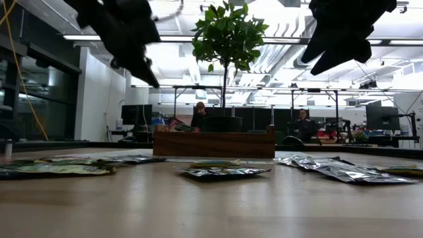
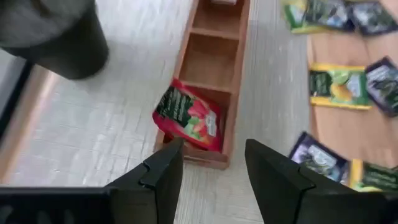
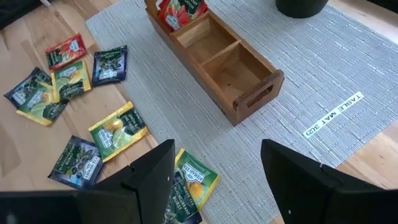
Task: Pick & Place Tea
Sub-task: Put the red tea bag into the left section of the wooden organizer
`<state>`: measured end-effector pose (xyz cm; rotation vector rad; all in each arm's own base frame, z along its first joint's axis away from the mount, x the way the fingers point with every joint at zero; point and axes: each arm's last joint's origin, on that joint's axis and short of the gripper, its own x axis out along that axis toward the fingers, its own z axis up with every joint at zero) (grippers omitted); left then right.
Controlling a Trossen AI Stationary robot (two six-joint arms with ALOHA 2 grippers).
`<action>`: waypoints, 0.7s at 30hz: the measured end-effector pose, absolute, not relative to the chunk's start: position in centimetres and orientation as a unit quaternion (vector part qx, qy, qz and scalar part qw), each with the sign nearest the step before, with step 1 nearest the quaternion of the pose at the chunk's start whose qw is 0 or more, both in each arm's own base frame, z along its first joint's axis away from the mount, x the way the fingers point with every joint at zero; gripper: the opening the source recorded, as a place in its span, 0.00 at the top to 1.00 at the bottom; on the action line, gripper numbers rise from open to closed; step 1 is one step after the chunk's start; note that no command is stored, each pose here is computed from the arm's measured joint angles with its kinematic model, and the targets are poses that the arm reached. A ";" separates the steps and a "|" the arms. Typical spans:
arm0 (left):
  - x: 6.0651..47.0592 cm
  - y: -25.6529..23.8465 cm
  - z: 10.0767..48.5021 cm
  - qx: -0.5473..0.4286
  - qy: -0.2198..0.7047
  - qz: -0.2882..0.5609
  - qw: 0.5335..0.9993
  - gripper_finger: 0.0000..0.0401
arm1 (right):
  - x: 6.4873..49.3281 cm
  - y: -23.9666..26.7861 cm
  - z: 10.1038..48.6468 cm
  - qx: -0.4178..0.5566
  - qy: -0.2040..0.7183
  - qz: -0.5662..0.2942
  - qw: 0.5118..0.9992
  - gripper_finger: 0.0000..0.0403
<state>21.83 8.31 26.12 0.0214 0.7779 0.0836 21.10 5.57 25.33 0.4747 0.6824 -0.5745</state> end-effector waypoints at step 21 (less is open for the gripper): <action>14.1 -0.9 26.0 -0.034 0.350 0.126 0.928 0.58 | 23.5 6.6 26.4 0.227 0.269 -0.175 0.919 0.44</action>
